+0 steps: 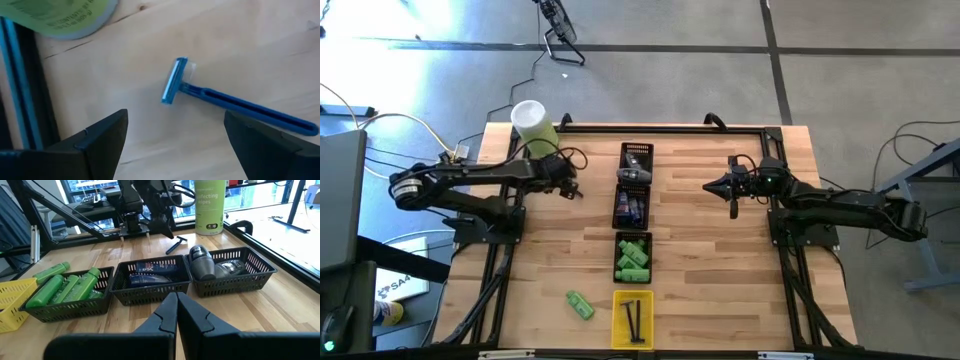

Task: Pick & Place Travel size toiletries
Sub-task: Put the blue razor into the yellow bin

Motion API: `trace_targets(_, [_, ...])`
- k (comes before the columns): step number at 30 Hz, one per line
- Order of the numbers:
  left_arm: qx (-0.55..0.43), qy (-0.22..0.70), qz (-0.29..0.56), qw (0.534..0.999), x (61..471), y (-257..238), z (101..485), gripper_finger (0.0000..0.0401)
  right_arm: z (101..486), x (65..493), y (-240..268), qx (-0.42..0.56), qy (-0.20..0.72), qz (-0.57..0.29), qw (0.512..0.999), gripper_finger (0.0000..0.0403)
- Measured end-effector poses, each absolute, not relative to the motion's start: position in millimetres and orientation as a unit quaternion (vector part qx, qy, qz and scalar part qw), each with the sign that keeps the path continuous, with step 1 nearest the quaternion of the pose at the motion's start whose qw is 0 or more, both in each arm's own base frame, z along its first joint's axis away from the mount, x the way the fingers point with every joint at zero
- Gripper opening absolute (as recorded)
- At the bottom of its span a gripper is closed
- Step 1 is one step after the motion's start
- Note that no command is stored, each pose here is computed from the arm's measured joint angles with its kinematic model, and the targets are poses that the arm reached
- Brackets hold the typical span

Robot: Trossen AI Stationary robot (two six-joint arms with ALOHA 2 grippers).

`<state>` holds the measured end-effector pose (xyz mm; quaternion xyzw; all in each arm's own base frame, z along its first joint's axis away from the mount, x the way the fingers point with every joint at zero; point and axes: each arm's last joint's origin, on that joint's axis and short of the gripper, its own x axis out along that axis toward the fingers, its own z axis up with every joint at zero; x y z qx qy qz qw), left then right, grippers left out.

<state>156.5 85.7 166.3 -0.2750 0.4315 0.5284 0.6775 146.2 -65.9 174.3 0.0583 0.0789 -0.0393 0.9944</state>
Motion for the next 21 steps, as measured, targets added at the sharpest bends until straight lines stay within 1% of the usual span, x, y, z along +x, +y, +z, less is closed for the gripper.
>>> trace_targets(8, [-0.282, 0.414, 0.517, 0.694, 150, 98, 152, 0.0323, 174, 146, -66, 0.057, 0.079, -0.039, 0.994, 0.0002])
trace_targets(14, [-0.29, 0.404, 0.528, 0.688, 147, 103, 150, 0.0322, 174, 146, -66, 0.055, 0.079, -0.039, 0.995, 0.0002])
trace_targets(17, [-0.292, 0.402, 0.533, 0.685, 146, 105, 150, 0.0309, 174, 146, -66, 0.054, 0.079, -0.039, 0.995, 0.0002])
trace_targets(21, [-0.292, 0.401, 0.535, 0.684, 145, 106, 150, 0.0278, 174, 146, -66, 0.054, 0.079, -0.039, 0.995, 0.0002])
